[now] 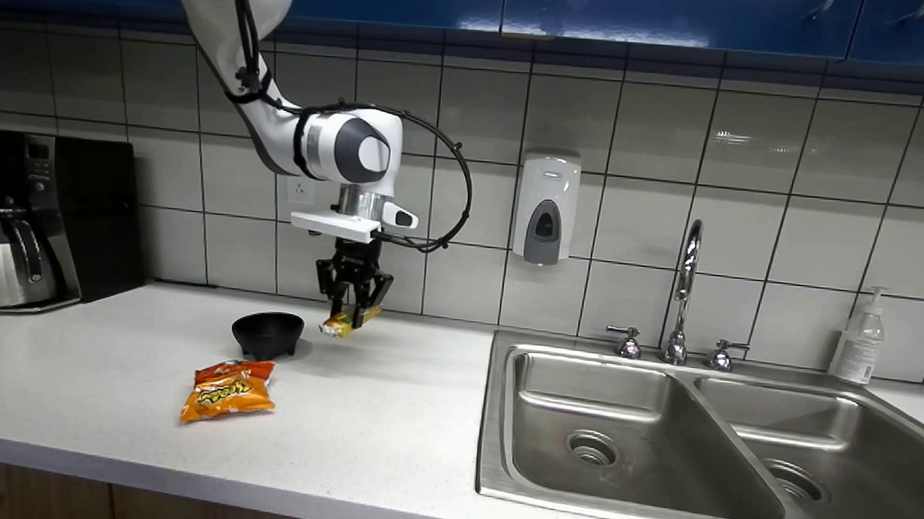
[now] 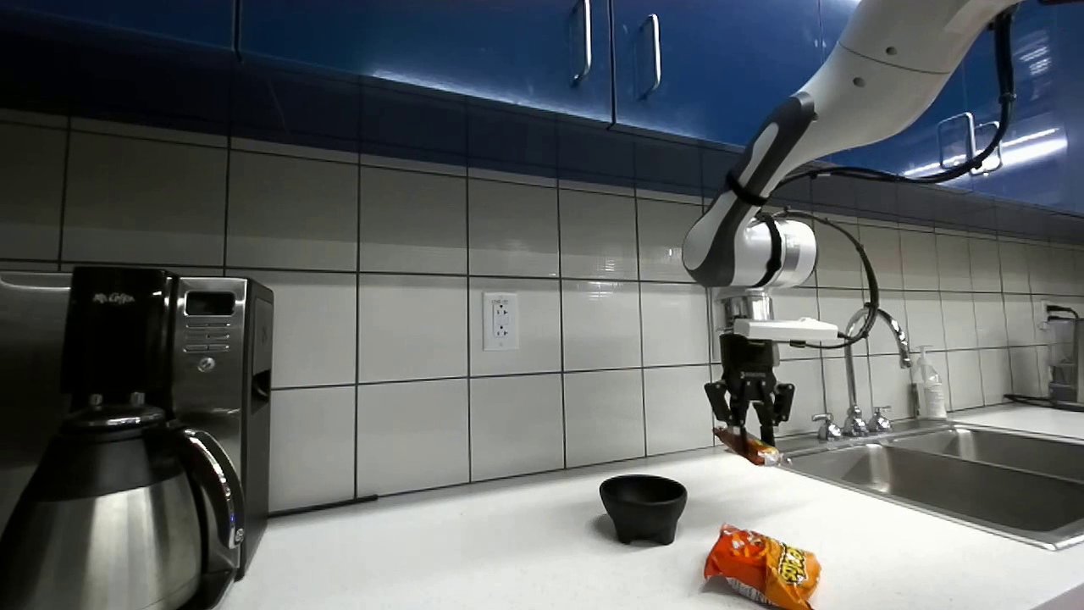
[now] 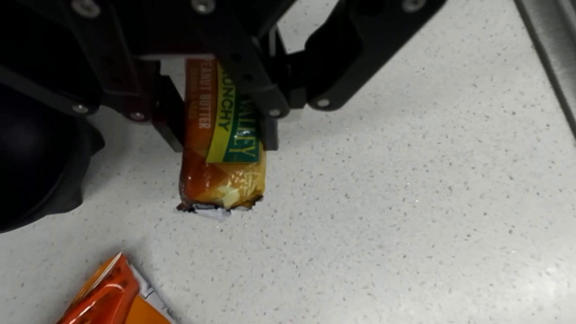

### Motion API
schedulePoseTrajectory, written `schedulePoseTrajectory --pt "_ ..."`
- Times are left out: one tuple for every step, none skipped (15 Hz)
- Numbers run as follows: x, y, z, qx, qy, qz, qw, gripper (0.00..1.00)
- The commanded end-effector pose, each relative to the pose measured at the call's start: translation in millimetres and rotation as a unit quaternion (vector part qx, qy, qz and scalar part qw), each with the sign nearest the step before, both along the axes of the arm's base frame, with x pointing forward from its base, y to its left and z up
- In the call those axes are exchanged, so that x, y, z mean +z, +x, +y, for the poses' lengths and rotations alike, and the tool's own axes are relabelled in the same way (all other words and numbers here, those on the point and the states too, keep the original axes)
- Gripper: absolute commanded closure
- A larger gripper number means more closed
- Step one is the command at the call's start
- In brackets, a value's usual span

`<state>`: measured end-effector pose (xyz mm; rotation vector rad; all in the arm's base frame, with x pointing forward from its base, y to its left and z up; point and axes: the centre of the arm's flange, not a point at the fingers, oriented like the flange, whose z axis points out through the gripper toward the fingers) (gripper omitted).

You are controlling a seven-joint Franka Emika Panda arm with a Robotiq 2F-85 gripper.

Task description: Put the snack bar in the bowl

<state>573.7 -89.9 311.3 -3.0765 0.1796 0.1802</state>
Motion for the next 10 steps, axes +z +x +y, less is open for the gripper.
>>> schedulePoseTrajectory --pt "22.3 -28.2 31.0 0.072 0.001 -0.004 0.9974 0.82" --pt "24.6 -30.9 39.7 0.093 0.003 -0.003 0.9957 0.82" --pt "26.2 -32.9 47.1 0.11 0.004 -0.002 0.9939 0.82" --pt "26.4 -34.0 54.7 0.128 0.004 0.0 0.9918 0.82" --pt "26.8 -35.6 61.2 0.144 0.006 0.002 0.9896 0.82" --pt "26.6 -36.7 68.1 0.158 0.008 0.003 0.9874 0.82" --pt "26.3 -37.3 72.9 0.171 0.009 0.004 0.9852 0.82" --pt "25.6 -37.0 78.0 0.185 0.012 0.006 0.9827 0.82" --pt "25.1 -36.8 82.5 0.198 0.013 0.008 0.9801 0.82" --pt "24.7 -36.6 87.2 0.21 0.013 0.008 0.9776 0.82"
